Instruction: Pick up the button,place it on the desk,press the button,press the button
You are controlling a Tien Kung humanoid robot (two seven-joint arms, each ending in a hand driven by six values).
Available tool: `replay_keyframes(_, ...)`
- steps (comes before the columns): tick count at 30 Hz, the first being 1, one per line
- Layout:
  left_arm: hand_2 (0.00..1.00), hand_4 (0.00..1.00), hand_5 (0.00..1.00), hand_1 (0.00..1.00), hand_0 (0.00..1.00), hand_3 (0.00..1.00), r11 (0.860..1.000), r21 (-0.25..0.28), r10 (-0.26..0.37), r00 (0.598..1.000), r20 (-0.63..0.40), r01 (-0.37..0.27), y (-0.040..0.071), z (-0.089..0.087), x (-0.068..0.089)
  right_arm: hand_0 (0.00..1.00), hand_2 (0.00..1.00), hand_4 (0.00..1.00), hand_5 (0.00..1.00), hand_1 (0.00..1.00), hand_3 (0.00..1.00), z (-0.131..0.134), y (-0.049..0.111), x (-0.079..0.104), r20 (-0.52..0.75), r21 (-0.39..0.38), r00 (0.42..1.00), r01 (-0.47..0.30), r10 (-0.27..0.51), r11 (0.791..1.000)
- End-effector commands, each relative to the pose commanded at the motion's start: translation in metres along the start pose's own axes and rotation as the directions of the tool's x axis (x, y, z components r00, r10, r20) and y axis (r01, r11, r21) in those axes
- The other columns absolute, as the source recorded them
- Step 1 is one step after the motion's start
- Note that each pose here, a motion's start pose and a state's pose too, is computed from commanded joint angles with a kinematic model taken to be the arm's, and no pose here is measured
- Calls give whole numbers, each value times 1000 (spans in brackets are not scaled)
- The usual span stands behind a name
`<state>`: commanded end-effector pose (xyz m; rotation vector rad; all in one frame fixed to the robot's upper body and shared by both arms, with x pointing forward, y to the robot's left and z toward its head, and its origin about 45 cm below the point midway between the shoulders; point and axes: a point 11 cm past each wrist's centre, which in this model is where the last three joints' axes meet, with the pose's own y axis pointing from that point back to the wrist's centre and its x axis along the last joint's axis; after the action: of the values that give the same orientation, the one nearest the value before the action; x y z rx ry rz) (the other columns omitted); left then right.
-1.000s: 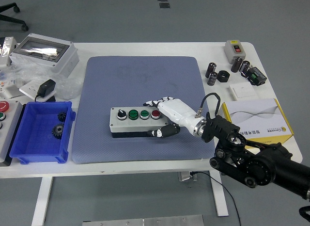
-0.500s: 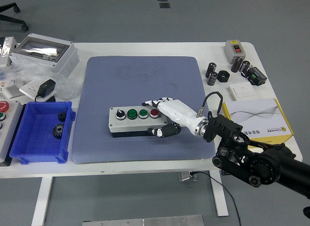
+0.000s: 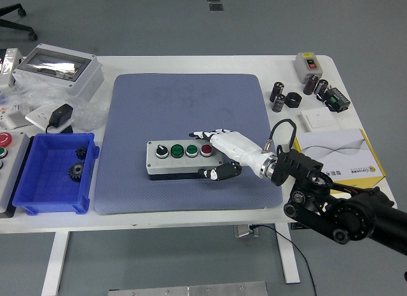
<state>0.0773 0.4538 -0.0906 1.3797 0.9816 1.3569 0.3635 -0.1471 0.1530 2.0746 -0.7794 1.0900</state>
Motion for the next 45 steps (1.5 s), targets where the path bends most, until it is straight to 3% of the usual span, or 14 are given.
replay_keyframes(15,491,355,2,547,660,560,1000,-6,-18,1000,6,18,1,2,1,976,951,571,89,907,998,-1,0,7,-15,-6,1000,24,-25,1000)
replay_keyframes(16,489,346,2,545,660,559,1000,-6,-19,1000,7,19,1,2,1,998,998,695,74,983,998,-1,0,8,-17,-6,1000,26,-26,1000)
replay_keyframes(21,489,346,2,545,660,559,1000,-3,-23,1000,12,23,2,4,2,998,998,695,74,983,998,-3,5,16,-22,-1,999,34,-34,999)
replay_keyframes(22,487,347,2,545,658,560,1000,-5,-24,1000,13,24,2,5,2,998,998,800,137,998,998,-2,7,19,-16,-2,999,36,-36,999)
replay_keyframes(32,486,338,2,542,658,560,1000,-7,-26,1000,11,26,2,5,3,998,998,816,154,998,998,7,48,63,157,-10,986,62,-60,998)
replay_keyframes(39,484,340,2,542,659,558,1000,-6,-28,1000,4,28,2,6,2,998,998,820,160,998,998,14,51,85,324,-24,946,27,-18,999)
replay_keyframes(43,482,339,2,542,659,557,1000,-6,-26,1000,-4,26,2,6,2,998,998,807,163,998,998,16,51,83,223,-107,974,-5,29,994)
replay_keyframes(45,482,339,2,542,659,557,1000,-1,-23,1000,-8,23,2,5,2,998,998,807,163,998,998,9,49,79,156,-122,988,32,-12,992)
